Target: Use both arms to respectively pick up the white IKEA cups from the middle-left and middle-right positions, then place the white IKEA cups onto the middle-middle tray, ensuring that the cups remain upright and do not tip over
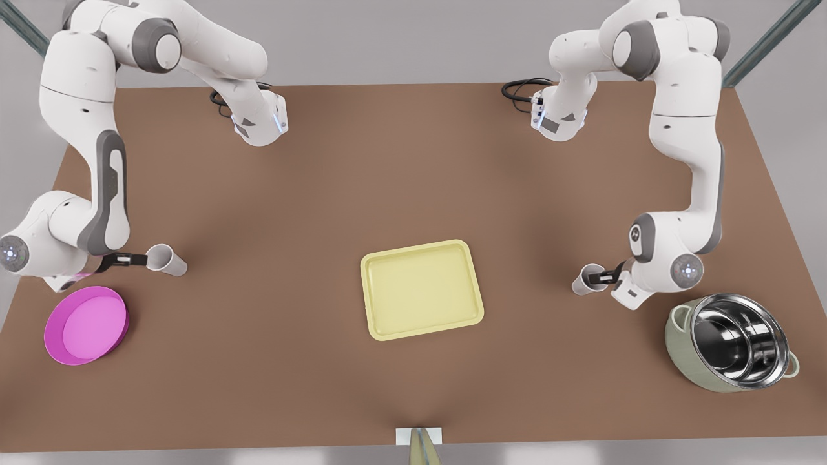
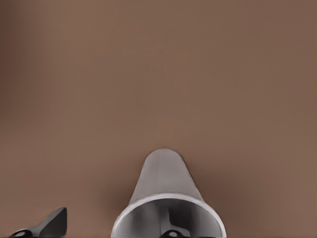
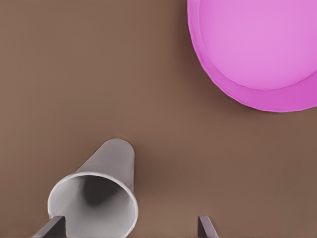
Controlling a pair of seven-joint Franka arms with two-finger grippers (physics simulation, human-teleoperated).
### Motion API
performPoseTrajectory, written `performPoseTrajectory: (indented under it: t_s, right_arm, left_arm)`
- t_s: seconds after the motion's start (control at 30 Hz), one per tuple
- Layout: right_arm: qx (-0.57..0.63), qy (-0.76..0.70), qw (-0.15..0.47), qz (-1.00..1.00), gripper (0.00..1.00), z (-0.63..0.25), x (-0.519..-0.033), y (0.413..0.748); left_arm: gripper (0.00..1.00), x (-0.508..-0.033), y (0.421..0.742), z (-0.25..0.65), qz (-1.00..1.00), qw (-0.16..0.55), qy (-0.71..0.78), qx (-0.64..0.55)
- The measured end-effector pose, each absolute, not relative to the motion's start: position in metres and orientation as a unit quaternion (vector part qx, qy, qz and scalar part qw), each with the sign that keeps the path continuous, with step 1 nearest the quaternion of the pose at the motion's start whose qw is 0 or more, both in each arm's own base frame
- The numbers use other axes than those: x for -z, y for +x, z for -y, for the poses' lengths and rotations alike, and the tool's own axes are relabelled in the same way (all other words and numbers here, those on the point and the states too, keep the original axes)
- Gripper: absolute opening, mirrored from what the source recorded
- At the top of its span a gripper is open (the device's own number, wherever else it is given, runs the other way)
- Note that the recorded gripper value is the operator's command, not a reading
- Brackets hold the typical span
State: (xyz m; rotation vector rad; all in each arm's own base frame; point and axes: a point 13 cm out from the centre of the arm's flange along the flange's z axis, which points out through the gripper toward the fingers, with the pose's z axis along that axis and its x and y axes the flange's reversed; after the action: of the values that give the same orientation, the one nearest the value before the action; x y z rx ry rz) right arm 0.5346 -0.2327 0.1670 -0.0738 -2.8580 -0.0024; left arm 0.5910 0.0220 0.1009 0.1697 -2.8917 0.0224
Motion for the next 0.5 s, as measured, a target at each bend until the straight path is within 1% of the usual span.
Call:
performPoseTrajectory:
  t_s: [0.03,0.07,0.13,0.33,0.37,0.43,0.47,0.5]
  right_arm:
    - [0.003,-0.025,0.139,0.990,1.00,0.233,-0.157,0.526]
    - [0.004,-0.025,0.137,0.990,1.00,0.233,-0.148,0.517]
    - [0.003,-0.024,0.127,0.992,1.00,0.236,-0.133,0.508]
    - [-0.007,-0.010,0.104,0.995,0.99,0.241,-0.097,0.511]
    - [-0.008,-0.009,0.101,0.995,0.95,0.241,-0.093,0.513]
    - [-0.009,-0.004,0.096,0.995,0.65,0.239,-0.086,0.516]
    - [-0.010,-0.001,0.092,0.996,0.48,0.238,-0.086,0.519]
    - [-0.011,0.002,0.088,0.996,0.41,0.237,-0.087,0.522]
  left_arm:
    - [0.42,-0.099,0.592,-0.022,0.991,0.120,0.059,-0.008]
    - [0.37,-0.099,0.594,-0.021,0.991,0.117,0.061,-0.011]
    - [0.21,-0.102,0.598,-0.017,0.991,0.110,0.071,-0.021]
    - [0.21,-0.115,0.609,-0.006,0.992,0.090,0.082,-0.033]
    - [0.21,-0.124,0.613,-0.003,0.992,0.082,0.088,-0.040]
    - [0.21,-0.146,0.625,0.020,0.992,0.063,0.090,-0.058]
    - [0.21,-0.156,0.633,0.042,0.993,0.054,0.081,-0.064]
    - [0.21,-0.168,0.641,0.067,0.994,0.044,0.071,-0.073]
